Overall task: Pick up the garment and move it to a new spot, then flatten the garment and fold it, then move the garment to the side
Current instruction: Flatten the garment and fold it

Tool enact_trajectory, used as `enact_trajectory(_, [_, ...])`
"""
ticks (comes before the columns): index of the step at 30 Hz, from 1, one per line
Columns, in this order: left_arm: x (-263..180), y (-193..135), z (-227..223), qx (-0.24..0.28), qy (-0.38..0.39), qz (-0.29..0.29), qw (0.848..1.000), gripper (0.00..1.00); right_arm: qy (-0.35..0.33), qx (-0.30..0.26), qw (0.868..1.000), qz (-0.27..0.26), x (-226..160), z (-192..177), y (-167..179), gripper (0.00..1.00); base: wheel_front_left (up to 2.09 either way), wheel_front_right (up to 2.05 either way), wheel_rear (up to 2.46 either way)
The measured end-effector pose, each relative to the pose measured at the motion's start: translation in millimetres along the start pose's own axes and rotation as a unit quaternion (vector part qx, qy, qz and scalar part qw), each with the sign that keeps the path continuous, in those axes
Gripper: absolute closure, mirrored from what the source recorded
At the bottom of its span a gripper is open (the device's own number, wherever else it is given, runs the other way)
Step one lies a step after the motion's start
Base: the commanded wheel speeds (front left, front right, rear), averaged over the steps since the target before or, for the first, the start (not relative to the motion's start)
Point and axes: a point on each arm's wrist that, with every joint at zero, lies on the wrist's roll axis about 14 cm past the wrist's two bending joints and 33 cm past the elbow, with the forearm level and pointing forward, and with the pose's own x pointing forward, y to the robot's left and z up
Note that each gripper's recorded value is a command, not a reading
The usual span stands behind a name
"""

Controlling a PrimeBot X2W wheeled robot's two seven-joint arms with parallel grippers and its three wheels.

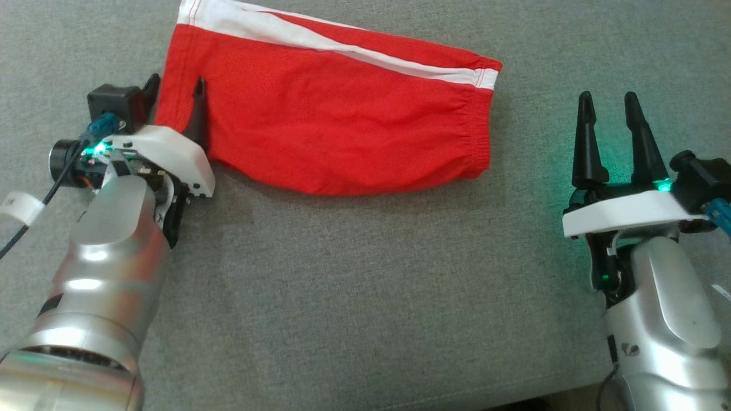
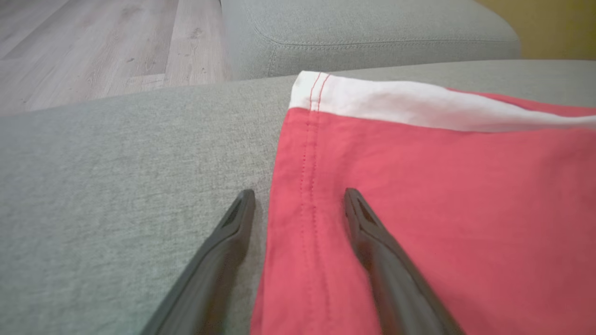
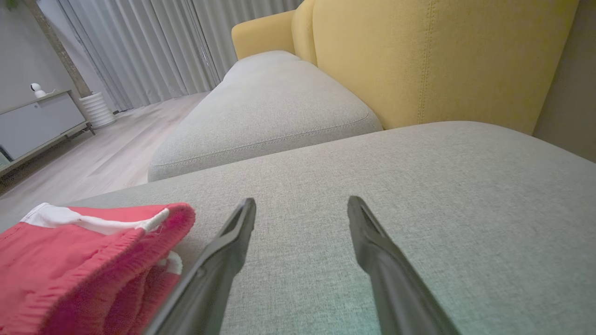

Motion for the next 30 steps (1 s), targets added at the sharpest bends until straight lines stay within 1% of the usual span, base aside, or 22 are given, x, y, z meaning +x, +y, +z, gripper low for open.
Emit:
enact_trajectory(1, [-0.4,0.8,-0.7,0.001,0.005,0.003,1.000,0.13,0.000,-0.001,1.000,0.000,-0.3,0.3,0.5,0.00,0.00,0.00,0.00])
enact_trajectory(2, [-0.9,1.2,-1.2,0.002,0.011,0.005,1.000,0.85,-0.001,-0.001,1.000,0.000,-0.7,0.4,0.7,0.00,0.00,0.00,0.00])
enact_trajectory(3, [-1.3,1.0,-1.7,0.004,0.016,0.005,1.000,1.00,-0.001,-0.001,1.000,0.000,-1.2,0.4,0.9,0.00,0.00,0.00,0.00])
enact_trajectory(7, [-5.9,-2.2,-0.9,0.000,0.020,0.004,1.000,1.00,0.002,0.001,1.000,0.003,-5.4,-1.0,4.0,0.00,0.00,0.00,0.00])
enact_trajectory(11, [-22.4,-3.1,-6.6,-0.013,0.007,0.013,1.000,1.00,-0.009,0.004,1.000,0.010,-7.7,8.2,10.2,0.00,0.00,0.00,0.00])
enact_trajectory(13, [-34.3,-3.6,-11.3,-0.015,0.004,0.022,1.000,1.00,-0.008,0.007,1.000,0.012,-13.8,8.6,12.7,0.00,0.00,0.00,0.00])
enact_trajectory(14, [-48.5,-3.8,-17.8,-0.025,0.002,0.031,0.999,1.00,0.002,0.010,1.000,0.013,-24.3,3.0,14.3,0.00,0.00,0.00,0.00])
enact_trajectory(18, [-79.3,-5.3,-33.4,-0.043,0.002,0.047,0.998,1.00,0.022,0.016,0.999,0.021,-45.1,-9.8,22.3,0.00,0.00,0.00,0.00])
enact_trajectory(22, [-108.1,-1.0,-48.4,-0.061,0.002,0.069,0.996,1.00,0.024,0.023,0.998,0.047,-51.8,-11.1,42.2,0.00,0.00,0.00,0.00])
enact_trajectory(25, [-124.5,3.2,-54.0,-0.071,-0.006,0.086,0.994,1.00,0.021,0.026,0.996,0.080,-49.1,-8.1,65.8,0.00,0.00,0.00,0.00])
enact_trajectory(26, [-128.9,5.5,-54.2,-0.072,-0.011,0.094,0.993,0.98,0.020,0.030,0.995,0.092,-48.2,-7.5,74.7,0.00,0.00,0.00,0.00])
enact_trajectory(27, [-132.8,7.7,-54.0,-0.073,-0.016,0.101,0.992,0.41,0.021,0.031,0.994,0.106,-47.3,-7.4,84.3,0.00,0.00,0.00,0.00])
enact_trajectory(28, [-136.6,9.9,-53.9,-0.074,-0.021,0.107,0.991,0.00,0.021,0.034,0.992,0.119,-46.1,-7.3,94.0,0.00,0.00,0.00,0.00])
enact_trajectory(30, [-142.6,12.7,-53.4,-0.075,-0.032,0.116,0.990,0.00,0.023,0.036,0.989,0.142,-42.8,-7.7,111.1,0.00,0.00,0.00,0.00])
